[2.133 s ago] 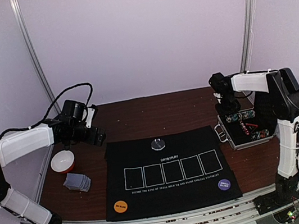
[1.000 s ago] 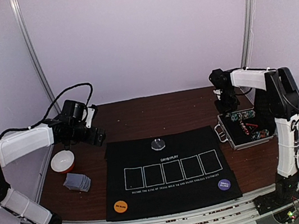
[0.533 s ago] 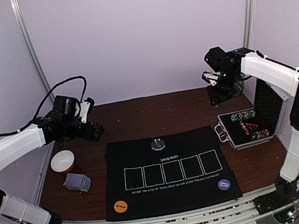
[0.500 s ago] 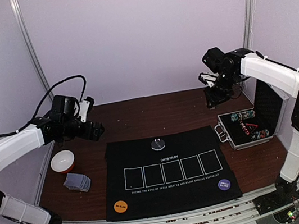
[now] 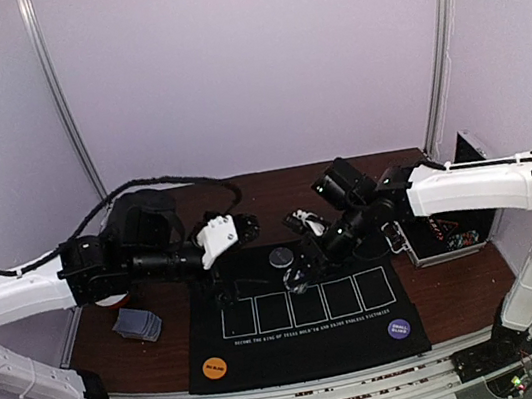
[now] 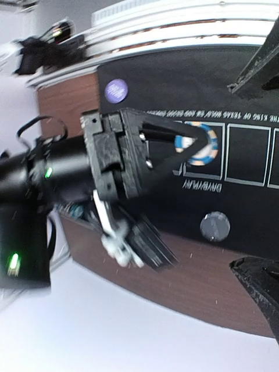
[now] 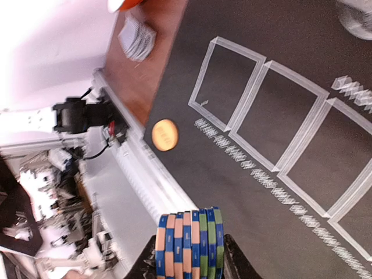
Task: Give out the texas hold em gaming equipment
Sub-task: Pass from the right arm to the left, then place the poker chips pile at the big blind area, then pick up the pile of poker chips from the chip case.
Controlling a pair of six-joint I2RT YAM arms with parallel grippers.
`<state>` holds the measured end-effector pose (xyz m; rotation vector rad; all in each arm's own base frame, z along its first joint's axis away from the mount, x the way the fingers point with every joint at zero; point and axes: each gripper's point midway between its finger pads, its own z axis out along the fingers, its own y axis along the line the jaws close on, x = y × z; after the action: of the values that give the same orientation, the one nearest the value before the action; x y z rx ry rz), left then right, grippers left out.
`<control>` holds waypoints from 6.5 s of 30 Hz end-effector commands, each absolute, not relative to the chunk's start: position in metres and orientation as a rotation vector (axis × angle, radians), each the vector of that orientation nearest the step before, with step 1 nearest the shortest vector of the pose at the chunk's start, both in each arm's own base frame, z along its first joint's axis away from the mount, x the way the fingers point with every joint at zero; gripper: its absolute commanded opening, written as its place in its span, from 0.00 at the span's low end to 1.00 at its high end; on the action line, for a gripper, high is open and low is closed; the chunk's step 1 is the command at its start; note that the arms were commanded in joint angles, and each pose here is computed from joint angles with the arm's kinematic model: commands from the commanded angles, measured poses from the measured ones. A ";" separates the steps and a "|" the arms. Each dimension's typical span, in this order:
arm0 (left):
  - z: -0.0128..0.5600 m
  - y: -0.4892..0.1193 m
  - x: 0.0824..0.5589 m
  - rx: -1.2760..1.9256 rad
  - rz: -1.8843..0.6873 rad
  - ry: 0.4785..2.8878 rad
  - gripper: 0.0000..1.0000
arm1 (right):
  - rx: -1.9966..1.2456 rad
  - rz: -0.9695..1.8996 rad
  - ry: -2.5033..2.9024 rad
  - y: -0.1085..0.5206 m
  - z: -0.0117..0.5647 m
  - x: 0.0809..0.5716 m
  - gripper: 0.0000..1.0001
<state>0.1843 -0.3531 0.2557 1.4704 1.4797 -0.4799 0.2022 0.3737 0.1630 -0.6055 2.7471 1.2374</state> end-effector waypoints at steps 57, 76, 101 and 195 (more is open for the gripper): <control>0.153 -0.336 0.171 1.554 -0.336 1.706 0.00 | -0.679 1.661 2.604 0.473 0.162 0.167 0.29; 0.111 -0.314 0.163 1.574 -0.326 1.879 0.00 | -0.669 1.564 2.626 0.469 0.145 0.182 0.60; 0.058 -0.231 0.195 0.673 -0.109 2.522 0.00 | -0.627 1.158 2.626 0.395 0.153 0.214 0.61; 0.122 -0.223 0.249 0.748 -0.038 2.440 0.98 | -0.052 -0.598 2.790 0.012 0.088 0.445 0.79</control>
<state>0.2389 -0.2170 0.1180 0.7105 2.4715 -0.0463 0.4438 0.0384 0.0807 -0.0821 2.8150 -0.4224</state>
